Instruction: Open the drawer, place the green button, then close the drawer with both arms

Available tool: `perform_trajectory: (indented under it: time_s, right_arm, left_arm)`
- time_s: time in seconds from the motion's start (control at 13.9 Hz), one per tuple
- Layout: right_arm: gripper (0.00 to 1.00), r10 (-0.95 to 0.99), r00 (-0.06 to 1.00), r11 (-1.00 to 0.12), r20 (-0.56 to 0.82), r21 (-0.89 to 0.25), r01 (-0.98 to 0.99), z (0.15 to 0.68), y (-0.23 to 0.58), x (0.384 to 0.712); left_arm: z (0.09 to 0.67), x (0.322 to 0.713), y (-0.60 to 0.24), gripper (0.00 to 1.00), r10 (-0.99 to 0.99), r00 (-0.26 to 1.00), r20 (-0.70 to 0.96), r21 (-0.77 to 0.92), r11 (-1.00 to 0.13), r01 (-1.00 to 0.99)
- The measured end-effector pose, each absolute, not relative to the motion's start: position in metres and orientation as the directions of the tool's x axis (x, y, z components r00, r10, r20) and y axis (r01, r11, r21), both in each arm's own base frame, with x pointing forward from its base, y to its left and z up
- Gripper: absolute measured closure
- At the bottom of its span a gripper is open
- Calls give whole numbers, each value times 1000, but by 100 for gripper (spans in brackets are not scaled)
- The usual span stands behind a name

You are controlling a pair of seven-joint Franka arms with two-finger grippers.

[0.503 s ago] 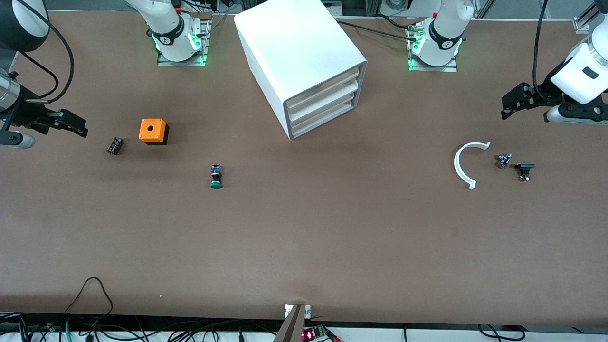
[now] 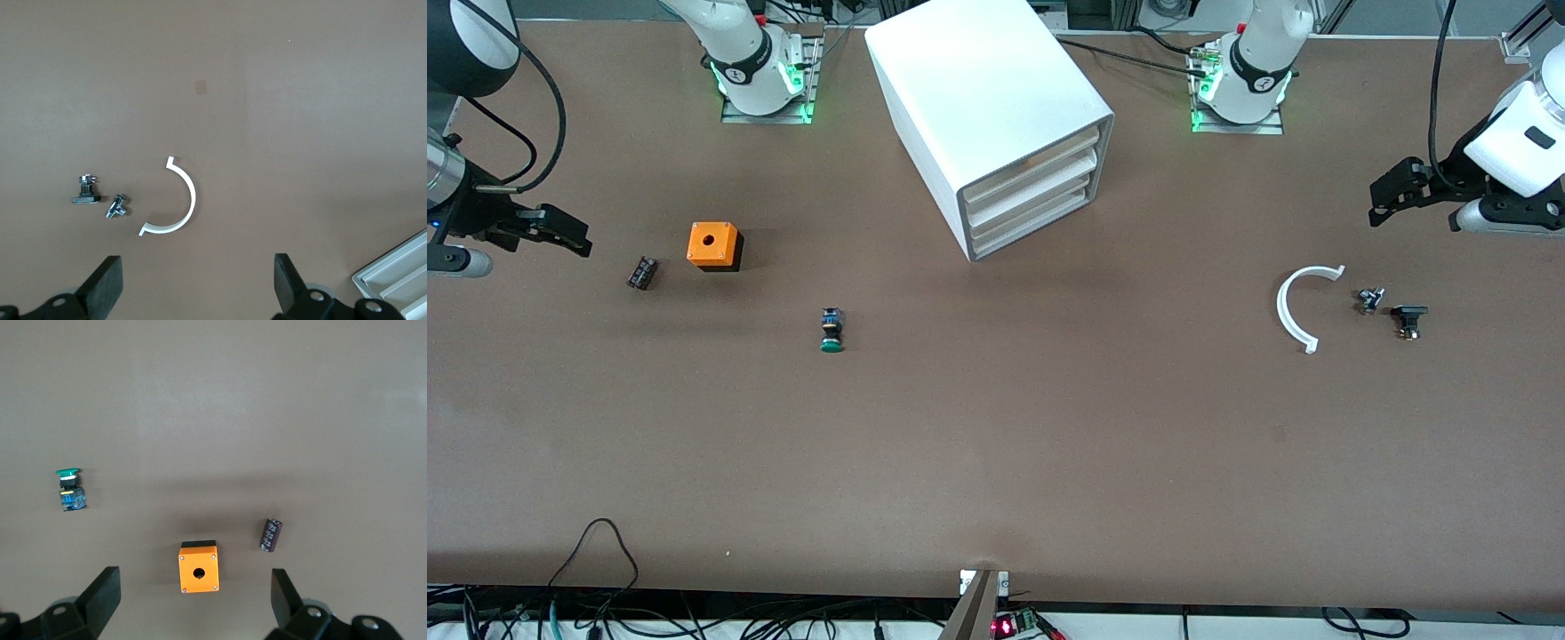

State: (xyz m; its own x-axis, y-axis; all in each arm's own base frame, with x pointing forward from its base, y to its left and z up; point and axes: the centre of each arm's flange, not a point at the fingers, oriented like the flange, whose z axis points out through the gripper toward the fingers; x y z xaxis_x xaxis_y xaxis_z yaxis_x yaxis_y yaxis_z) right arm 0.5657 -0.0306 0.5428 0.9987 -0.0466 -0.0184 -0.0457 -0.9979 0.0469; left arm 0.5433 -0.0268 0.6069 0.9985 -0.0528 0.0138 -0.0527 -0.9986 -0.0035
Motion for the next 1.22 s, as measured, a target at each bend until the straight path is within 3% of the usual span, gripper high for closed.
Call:
perform_trajectory:
  time_s: [0.36, 0.72, 0.93, 1.22]
  right_arm:
    - [0, -45, 998, -998, -35, -32, -46, 534, -20, 569]
    - [0, 20, 997, -999, -81, -34, 17, 503, 19, 579]
    - [0, 71, 993, -997, -95, -30, 68, 471, 52, 591]
    - [0, 118, 988, -993, -95, -23, 116, 419, 110, 605]
  left_arm:
    - [602, 550, -34, 0, -68, 998, 6, -2, -998, -68]
    - [586, 562, -43, 0, -80, 996, -29, 19, -997, -79]
    - [532, 577, -69, 0, -117, 984, -131, 74, -991, -108]
    - [448, 585, -117, 0, -138, 952, -272, 315, -948, -47]
